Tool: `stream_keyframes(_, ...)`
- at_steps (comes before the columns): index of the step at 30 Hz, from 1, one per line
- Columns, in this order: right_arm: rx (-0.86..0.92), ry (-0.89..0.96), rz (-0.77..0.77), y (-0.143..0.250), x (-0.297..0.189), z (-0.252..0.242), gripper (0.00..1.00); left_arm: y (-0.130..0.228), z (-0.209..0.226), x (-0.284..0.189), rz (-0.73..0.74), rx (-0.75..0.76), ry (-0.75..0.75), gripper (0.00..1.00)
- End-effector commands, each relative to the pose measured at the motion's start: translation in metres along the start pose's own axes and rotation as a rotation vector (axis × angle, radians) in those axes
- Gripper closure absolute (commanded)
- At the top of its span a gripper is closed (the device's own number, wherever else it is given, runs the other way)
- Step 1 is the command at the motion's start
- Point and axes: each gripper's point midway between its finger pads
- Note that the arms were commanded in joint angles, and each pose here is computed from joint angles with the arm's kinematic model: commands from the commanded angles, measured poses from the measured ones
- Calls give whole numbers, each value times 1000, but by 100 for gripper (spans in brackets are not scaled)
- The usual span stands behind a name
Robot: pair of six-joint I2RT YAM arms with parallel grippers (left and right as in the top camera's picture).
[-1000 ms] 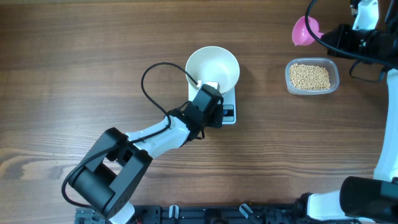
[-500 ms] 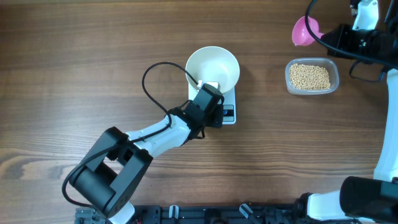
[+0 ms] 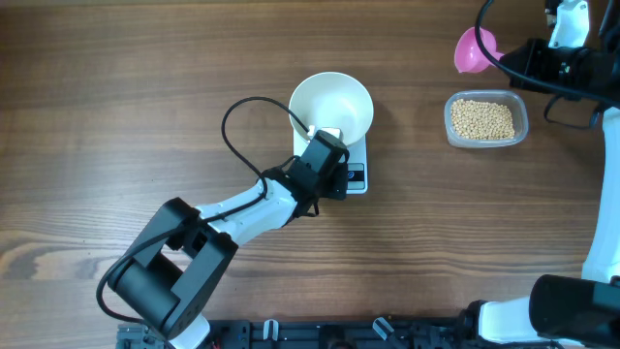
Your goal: Scoop item into bowl and weigh 150g on scale
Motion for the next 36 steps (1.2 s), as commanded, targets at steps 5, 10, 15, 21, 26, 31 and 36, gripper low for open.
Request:
stream_keyframes(5, 10, 5, 13, 1, 4, -3, 96, 41, 12, 22, 125, 3, -34, 96)
stream_keyframes(10, 17, 6, 20, 3, 4, -3, 96, 22, 4, 5, 69, 4, -8, 96)
stream_keyframes(15, 24, 8, 33, 6, 4, -3, 96, -41, -17, -68, -157, 12, 61, 96)
stream_keyframes(21, 36, 14, 62, 13, 4, -5, 96, -90, -26, -192, -454, 15, 108, 76)
stream_keyframes(26, 49, 20, 91, 21, 3, -6, 96, -74, 42, -235, -468, -97, -96, 15)
stream_keyframes(31, 10, 18, 93, 21, 3, -6, 95, -36, 98, -230, -319, -212, -239, 0)
stream_keyframes(36, -75, 4, 16, 2, 4, -3, 96, -17, 108, -217, -217, -234, -272, 0)
Point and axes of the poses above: each gripper's point midway between its finger pads, its own x axis out along the fingers, its own z axis along the line the jaws close on, y = z × x, and after that the axes turned 13 degrees about x, right-handed
